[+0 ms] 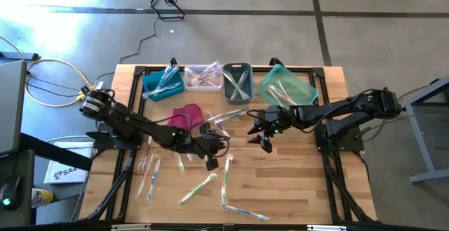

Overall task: Pick & Place Toothbrushes
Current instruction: Put the green toothbrush into the dark blue bin

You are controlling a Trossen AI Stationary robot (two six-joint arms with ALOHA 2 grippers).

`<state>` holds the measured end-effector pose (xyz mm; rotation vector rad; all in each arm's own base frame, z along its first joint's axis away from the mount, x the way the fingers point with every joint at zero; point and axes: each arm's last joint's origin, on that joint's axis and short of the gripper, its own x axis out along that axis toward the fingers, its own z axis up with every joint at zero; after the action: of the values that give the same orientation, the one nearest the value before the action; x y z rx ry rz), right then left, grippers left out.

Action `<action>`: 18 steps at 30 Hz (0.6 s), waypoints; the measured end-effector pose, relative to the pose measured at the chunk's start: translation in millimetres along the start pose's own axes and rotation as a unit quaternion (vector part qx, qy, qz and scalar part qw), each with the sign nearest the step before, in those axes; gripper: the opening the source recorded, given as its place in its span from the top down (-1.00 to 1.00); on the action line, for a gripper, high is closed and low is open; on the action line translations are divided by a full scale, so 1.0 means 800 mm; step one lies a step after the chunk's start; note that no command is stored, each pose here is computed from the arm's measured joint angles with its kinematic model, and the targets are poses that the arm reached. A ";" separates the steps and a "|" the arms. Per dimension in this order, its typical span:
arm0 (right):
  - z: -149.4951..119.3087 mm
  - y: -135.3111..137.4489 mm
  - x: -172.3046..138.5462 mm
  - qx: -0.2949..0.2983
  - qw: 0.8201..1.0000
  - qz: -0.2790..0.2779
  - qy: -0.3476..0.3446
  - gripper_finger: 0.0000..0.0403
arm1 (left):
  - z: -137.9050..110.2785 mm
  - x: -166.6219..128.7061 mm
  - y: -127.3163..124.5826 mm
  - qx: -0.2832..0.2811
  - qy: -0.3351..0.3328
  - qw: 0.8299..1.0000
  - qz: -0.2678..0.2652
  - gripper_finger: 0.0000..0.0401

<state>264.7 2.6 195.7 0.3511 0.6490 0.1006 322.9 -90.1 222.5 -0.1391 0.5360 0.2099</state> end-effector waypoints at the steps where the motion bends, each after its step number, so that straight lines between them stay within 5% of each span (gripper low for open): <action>1: 0.000 0.000 0.000 0.000 1.000 0.000 0.000 0.05 | 0.005 -0.003 0.001 0.005 -0.011 1.000 0.003 0.92; 11: 0.001 0.000 0.000 -0.002 1.000 0.001 -0.003 0.05 | 0.053 -0.029 0.066 0.094 -0.060 0.991 0.078 0.92; 18: 0.001 0.000 0.000 -0.002 1.000 0.001 -0.003 0.05 | 0.070 -0.014 0.132 0.072 -0.053 0.996 0.008 0.92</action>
<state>265.1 2.7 196.1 0.3470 0.6424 0.1026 316.0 20.6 267.8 0.0153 0.4457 0.1917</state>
